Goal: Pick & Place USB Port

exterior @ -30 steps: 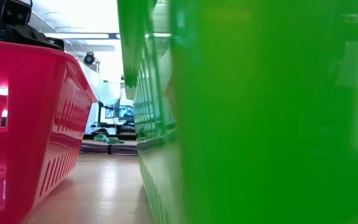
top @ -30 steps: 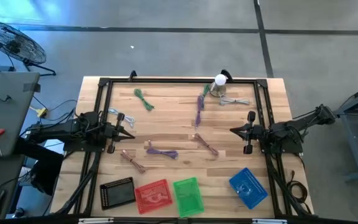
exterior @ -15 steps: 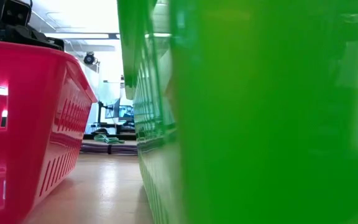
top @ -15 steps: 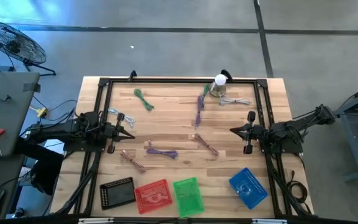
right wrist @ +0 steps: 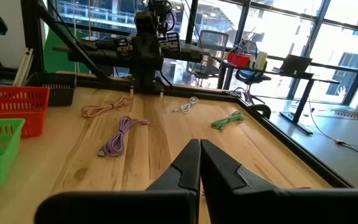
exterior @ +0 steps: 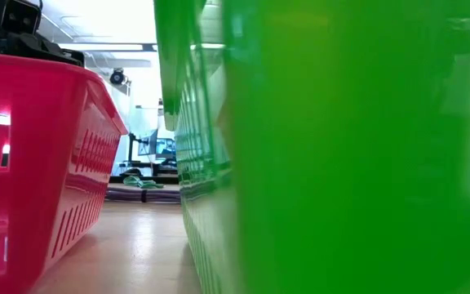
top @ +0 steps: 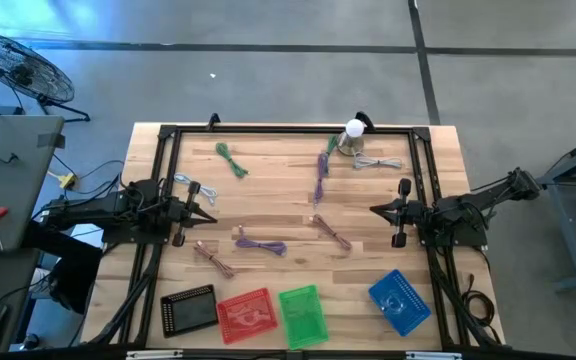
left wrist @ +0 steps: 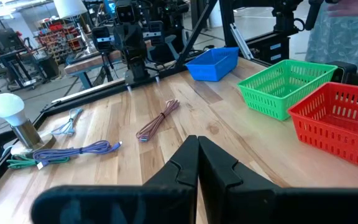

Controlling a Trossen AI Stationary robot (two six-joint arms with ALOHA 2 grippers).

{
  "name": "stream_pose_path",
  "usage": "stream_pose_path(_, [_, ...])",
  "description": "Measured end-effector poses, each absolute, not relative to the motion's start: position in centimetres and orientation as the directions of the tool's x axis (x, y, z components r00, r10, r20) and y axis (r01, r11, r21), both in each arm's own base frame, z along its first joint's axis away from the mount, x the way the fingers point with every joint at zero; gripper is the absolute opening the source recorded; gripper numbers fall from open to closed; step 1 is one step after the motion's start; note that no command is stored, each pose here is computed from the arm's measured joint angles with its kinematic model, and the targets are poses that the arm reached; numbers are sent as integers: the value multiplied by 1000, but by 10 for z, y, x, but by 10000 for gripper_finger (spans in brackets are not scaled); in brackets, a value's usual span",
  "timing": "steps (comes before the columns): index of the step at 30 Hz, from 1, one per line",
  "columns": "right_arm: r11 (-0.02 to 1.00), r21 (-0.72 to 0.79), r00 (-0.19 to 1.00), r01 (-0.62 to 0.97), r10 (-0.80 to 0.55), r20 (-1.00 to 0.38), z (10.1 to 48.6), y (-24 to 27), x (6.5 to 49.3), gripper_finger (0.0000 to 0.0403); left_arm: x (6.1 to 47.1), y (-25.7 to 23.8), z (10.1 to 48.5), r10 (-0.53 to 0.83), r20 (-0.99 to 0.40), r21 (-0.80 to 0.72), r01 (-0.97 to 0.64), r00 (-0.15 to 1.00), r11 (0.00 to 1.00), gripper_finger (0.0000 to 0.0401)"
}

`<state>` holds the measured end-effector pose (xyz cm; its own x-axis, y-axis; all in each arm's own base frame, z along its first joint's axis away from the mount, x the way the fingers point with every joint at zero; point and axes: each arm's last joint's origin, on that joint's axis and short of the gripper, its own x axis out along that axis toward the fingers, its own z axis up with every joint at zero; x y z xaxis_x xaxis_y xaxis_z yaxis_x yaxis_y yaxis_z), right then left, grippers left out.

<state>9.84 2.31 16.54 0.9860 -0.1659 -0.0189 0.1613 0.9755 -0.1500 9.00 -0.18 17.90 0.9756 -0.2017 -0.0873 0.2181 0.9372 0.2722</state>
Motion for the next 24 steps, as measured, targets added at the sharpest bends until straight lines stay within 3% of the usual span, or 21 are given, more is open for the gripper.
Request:
stream_pose_path(9, [921,-300,965,248,-262,-6,167,20,98,2,90,-2,184,-206,-41,289,209,978,934,0])
stream_pose_path(14, [965,-177,981,192,-193,15,169,22,98,3,90,-3,184,-237,-35,140,239,971,961,0])
stream_pose_path(19, [978,-160,990,135,-127,57,174,24,98,3,90,-3,183,-236,-43,133,239,971,962,0])
stream_pose_path(24, [970,-163,981,182,-168,98,181,23,98,4,91,1,181,-110,-68,51,114,992,992,0])
